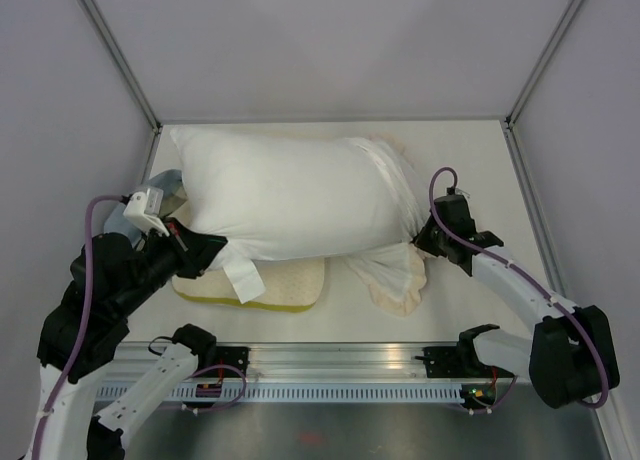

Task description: Remove the pillowcase from the pillow

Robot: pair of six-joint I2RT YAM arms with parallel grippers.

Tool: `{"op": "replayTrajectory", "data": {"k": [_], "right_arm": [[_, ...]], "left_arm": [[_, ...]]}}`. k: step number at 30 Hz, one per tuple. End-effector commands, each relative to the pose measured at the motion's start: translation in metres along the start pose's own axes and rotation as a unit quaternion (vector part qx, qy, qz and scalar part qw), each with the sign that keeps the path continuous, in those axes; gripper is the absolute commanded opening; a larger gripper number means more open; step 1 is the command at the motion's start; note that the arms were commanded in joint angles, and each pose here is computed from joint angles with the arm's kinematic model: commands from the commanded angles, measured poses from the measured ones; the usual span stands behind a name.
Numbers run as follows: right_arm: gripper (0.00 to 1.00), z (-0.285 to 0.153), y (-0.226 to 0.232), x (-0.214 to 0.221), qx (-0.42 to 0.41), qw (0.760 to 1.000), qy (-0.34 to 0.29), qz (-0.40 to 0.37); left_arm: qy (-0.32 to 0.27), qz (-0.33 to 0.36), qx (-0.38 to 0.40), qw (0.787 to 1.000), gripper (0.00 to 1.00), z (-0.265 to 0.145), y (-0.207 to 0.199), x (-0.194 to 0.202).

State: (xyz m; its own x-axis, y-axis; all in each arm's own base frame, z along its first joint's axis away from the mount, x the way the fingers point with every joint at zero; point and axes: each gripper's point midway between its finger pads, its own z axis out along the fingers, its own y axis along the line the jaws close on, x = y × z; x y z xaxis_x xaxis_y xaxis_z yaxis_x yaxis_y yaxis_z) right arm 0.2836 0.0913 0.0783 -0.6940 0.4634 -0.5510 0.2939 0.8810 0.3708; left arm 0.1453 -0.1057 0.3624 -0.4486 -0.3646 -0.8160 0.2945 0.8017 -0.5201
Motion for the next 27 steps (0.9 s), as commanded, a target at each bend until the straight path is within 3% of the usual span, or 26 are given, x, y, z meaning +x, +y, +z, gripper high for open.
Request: {"op": "replayTrajectory", "data": {"k": [1, 13, 18, 22, 27], "right_arm": [[0.0, 0.012, -0.04, -0.022, 0.104, 0.993, -0.051, 0.005], [0.0, 0.003, -0.062, -0.051, 0.142, 0.985, -0.087, 0.037], [0.0, 0.004, -0.056, -0.047, 0.119, 0.989, -0.078, 0.031], [0.0, 0.0, -0.069, -0.052, 0.152, 0.983, -0.095, 0.032], [0.0, -0.004, -0.072, -0.066, 0.146, 0.982, -0.104, 0.05]], "left_arm": [[-0.171, 0.032, -0.013, 0.985, 0.02, -0.052, -0.006, -0.072], [-0.186, 0.035, -0.018, 0.982, 0.02, -0.074, -0.004, -0.074], [-0.159, 0.035, -0.019, 0.986, 0.02, -0.062, 0.001, -0.058], [-0.133, 0.024, -0.017, 0.991, 0.02, -0.051, 0.007, -0.04], [-0.149, 0.024, -0.013, 0.988, 0.02, -0.068, 0.002, -0.048]]}}
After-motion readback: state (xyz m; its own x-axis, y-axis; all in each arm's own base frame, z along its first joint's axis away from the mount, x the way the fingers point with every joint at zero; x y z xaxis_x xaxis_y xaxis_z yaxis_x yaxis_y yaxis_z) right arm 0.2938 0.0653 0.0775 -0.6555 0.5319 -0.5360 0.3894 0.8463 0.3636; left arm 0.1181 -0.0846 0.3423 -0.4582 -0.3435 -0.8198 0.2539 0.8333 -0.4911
